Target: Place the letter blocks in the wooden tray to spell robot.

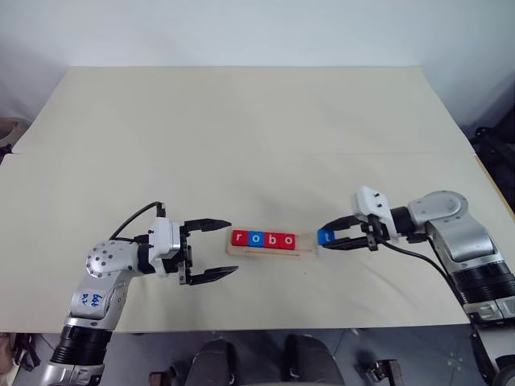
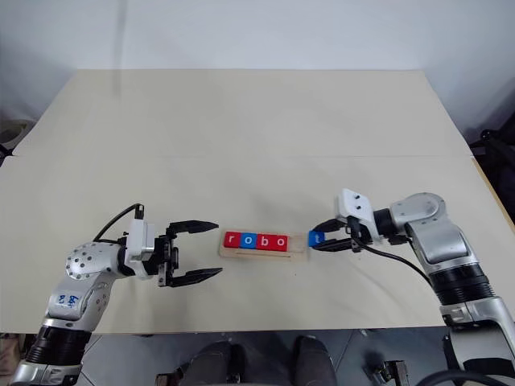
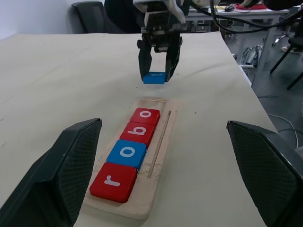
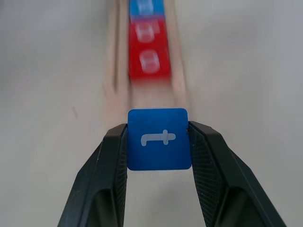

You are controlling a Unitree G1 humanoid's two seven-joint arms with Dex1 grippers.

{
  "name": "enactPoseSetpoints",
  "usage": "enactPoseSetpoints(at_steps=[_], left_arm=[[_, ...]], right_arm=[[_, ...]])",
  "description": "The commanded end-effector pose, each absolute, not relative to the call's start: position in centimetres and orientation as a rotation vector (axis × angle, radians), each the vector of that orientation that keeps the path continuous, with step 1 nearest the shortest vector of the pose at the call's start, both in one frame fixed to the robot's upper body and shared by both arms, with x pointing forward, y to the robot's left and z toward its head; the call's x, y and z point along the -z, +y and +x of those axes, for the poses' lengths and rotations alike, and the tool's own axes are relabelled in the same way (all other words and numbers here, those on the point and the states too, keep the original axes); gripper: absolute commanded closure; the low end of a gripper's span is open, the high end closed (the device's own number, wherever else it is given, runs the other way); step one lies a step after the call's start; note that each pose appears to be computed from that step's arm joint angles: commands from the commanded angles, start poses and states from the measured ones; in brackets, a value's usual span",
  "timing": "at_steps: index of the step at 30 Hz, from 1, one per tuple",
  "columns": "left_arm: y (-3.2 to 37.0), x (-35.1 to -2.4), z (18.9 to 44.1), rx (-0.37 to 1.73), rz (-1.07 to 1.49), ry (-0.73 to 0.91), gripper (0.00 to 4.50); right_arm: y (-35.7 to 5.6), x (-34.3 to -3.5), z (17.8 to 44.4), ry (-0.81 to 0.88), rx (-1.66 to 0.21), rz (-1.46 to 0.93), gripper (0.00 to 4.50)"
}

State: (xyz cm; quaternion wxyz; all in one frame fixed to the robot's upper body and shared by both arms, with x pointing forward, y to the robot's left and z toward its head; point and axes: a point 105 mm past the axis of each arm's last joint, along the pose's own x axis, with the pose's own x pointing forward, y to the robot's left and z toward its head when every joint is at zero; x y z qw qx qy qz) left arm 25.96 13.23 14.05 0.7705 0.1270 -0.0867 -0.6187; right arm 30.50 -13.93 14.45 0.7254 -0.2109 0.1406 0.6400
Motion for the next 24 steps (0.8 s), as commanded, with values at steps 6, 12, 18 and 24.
enactPoseSetpoints(at_steps=[6, 12, 18, 24], left_arm=[[13.2, -14.7, 26.2, 1.322, 0.277, -0.223, 0.0], [13.4, -14.7, 26.2, 1.31, 0.282, -0.22, 0.0], [13.5, -14.8, 26.3, 1.301, 0.286, -0.223, 0.0], [13.5, -14.9, 26.4, 1.296, 0.287, -0.228, 0.0]], right_arm=[[-11.3, -14.2, 30.4, 0.308, -1.384, -0.47, 3.03], [-11.8, -13.5, 30.7, 0.324, -1.366, -0.513, 3.03], [-12.3, -13.5, 31.0, 0.322, -1.357, -0.52, 3.03], [-12.4, -12.9, 30.8, 0.348, -1.364, -0.522, 3.03]])
